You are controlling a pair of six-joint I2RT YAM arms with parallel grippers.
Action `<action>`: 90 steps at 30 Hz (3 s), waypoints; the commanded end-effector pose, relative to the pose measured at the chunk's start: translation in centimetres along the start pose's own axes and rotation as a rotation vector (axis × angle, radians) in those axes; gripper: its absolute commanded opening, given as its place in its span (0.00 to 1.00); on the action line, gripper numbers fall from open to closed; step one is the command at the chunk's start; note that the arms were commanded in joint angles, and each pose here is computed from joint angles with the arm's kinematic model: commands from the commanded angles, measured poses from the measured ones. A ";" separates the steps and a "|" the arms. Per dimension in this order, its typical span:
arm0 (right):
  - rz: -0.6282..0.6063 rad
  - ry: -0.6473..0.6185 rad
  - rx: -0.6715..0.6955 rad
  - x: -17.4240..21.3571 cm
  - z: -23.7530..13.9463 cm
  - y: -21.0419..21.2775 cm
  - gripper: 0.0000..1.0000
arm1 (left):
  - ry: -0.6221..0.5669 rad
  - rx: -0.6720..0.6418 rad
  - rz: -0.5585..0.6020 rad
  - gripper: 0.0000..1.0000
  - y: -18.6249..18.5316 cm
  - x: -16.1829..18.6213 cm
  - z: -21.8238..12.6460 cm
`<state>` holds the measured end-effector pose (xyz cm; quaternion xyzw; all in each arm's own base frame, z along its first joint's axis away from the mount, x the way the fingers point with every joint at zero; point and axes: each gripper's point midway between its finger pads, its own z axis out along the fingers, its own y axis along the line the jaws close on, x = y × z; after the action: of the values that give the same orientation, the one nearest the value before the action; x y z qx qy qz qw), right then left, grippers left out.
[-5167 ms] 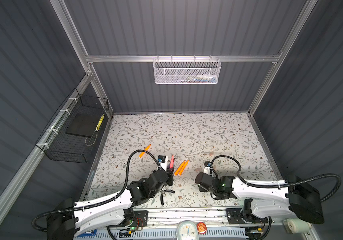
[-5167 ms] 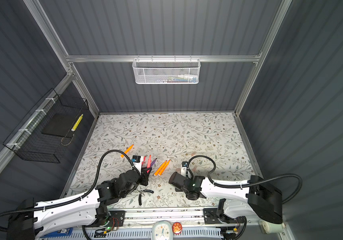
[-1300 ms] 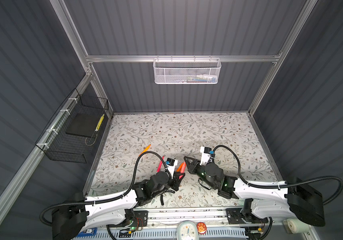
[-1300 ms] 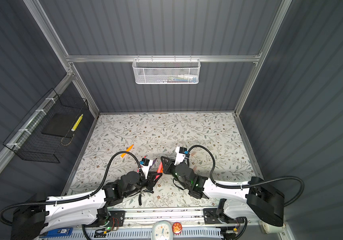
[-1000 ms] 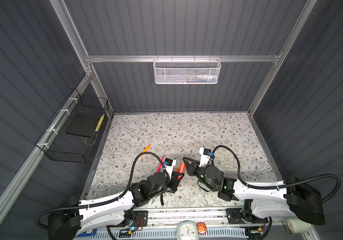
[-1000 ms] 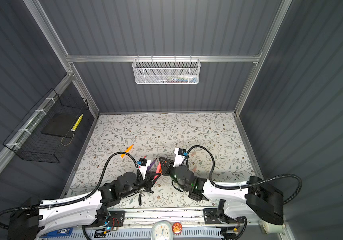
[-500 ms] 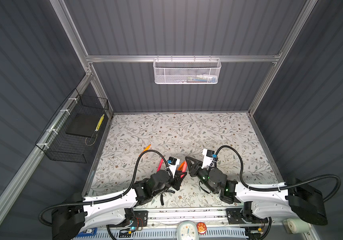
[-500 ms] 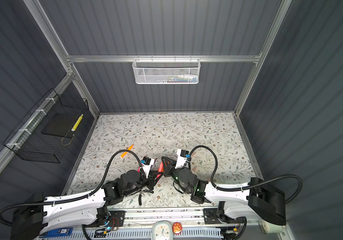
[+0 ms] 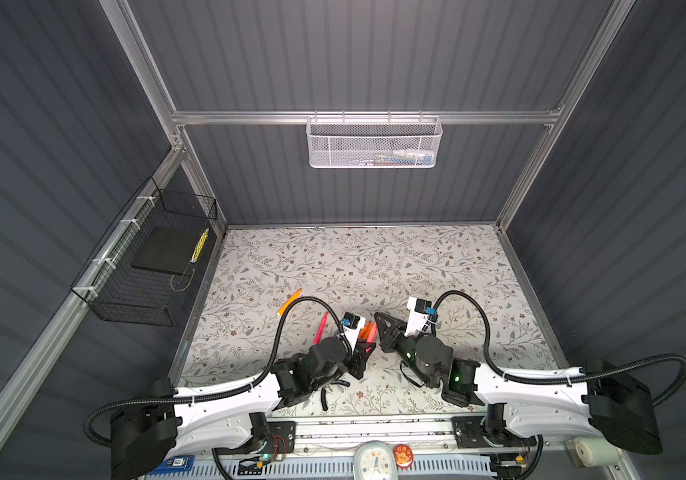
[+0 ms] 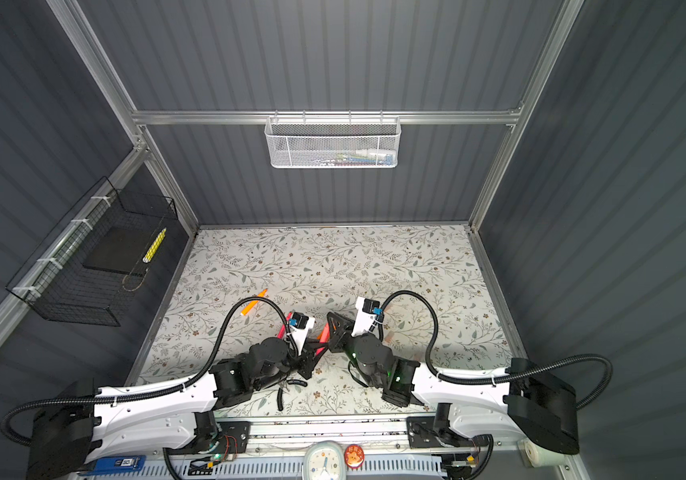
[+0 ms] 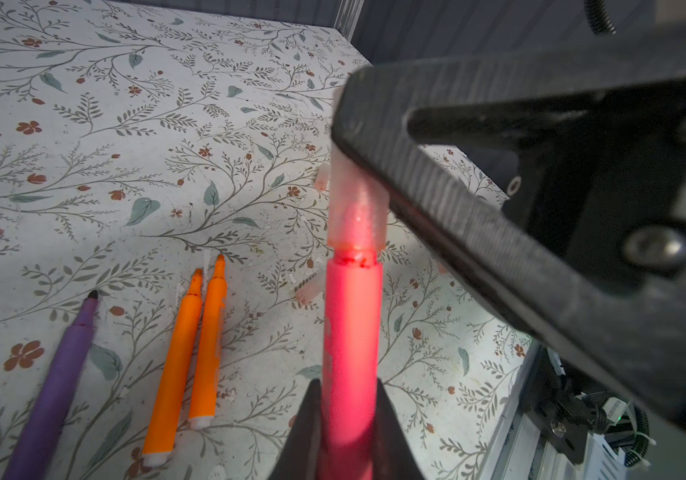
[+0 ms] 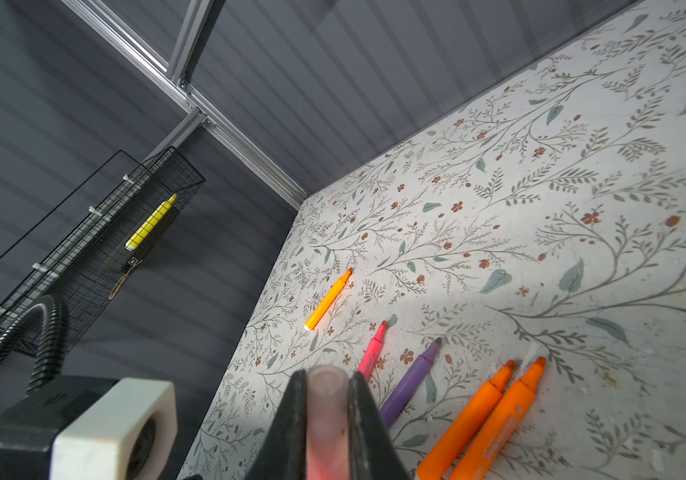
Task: Insert the pens into the pen caps
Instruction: 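Lower the right gripper to push the cap down onto the pink marker tip, then open the right gripper and draw it back from the capped marker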
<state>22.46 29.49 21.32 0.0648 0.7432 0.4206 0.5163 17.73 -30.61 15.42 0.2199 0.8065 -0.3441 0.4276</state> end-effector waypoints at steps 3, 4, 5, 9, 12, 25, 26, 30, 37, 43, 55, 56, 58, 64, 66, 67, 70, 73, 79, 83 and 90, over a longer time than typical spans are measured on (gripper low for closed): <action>-0.064 0.120 -0.054 3.2 -0.8 3.2 0.00 | -0.139 -0.178 -0.037 0.00 2.4 -4.7 -0.2; -0.072 0.118 -0.043 3.2 -0.7 3.2 0.01 | -0.138 -0.184 -0.036 0.00 2.5 -4.7 -0.2; -0.076 0.121 -0.030 3.2 -0.7 3.2 0.01 | -0.139 -0.185 -0.039 0.00 2.4 -4.8 -0.2; -0.068 0.121 0.003 3.3 -0.8 2.4 0.02 | -0.140 -0.182 -0.031 0.00 2.3 -5.0 -0.4; -0.076 0.130 0.058 3.2 -1.0 1.7 0.02 | -0.139 -0.265 -0.036 0.00 3.7 -5.0 -0.8; -0.048 0.055 -0.208 2.9 -2.7 3.6 0.02 | -0.144 -0.035 -0.070 0.00 0.8 -6.6 -1.5; -0.051 0.056 -0.239 2.9 -3.0 3.8 0.01 | -0.142 -0.011 -0.073 0.00 0.5 -6.7 -1.6; -0.046 0.014 -0.391 2.7 -4.5 4.9 0.03 | -0.156 0.070 -0.076 0.00 -0.6 -7.0 -2.2; -0.069 0.016 -0.495 3.3 -5.2 6.1 0.06 | -0.184 0.118 -0.059 0.00 -1.3 -7.5 -3.4; -0.080 -0.029 -0.484 2.3 -5.8 5.5 0.09 | -0.194 0.114 -0.053 0.00 -1.2 -7.6 -3.5; -0.119 -0.031 -0.416 1.6 -5.7 4.8 0.50 | -0.189 0.107 -0.034 0.00 -1.2 -7.7 -3.5; -0.114 -0.043 -0.400 1.1 -5.7 4.6 0.55 | -0.188 0.106 -0.033 0.00 -1.2 -7.6 -3.4; -0.101 -0.057 -0.354 0.6 -5.7 3.7 0.62 | -0.187 0.095 -0.036 0.00 -0.9 -7.4 -3.4; -0.101 -0.102 -0.322 -0.9 -6.9 2.5 0.68 | -0.183 0.057 -0.032 0.00 -0.2 -7.1 -3.3; -0.116 -0.113 -0.321 -1.7 -7.4 2.7 0.70 | -0.179 0.069 -0.021 0.00 -0.3 -6.8 -3.1; -0.127 -0.119 -0.327 -2.1 -7.6 2.9 0.70 | -0.175 0.076 -0.015 0.00 -0.4 -6.7 -2.9; -0.161 -0.114 -0.316 -3.3 -7.7 4.0 0.73 | -0.151 0.105 0.016 0.00 -1.0 -6.2 -2.3; -0.176 -0.086 -0.251 -4.5 -7.1 4.4 0.70 | -0.123 0.161 0.046 0.00 -2.0 -5.6 -1.9; -0.095 0.010 -0.157 -5.5 -4.5 2.7 0.63 | -0.081 0.214 0.068 0.00 -2.6 -4.1 -1.0; -0.079 0.060 -0.145 -5.3 -3.0 2.6 0.60 | -0.053 0.225 0.069 0.00 -2.9 -3.6 -0.5; -0.096 0.085 -0.151 -4.9 -1.8 3.5 0.56 | -0.031 0.233 0.068 0.00 -3.0 -3.1 0.1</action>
<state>22.03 27.63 26.16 -0.0254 0.7372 0.4403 0.5120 17.81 -32.22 18.39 0.2750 0.7605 -0.4131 0.4188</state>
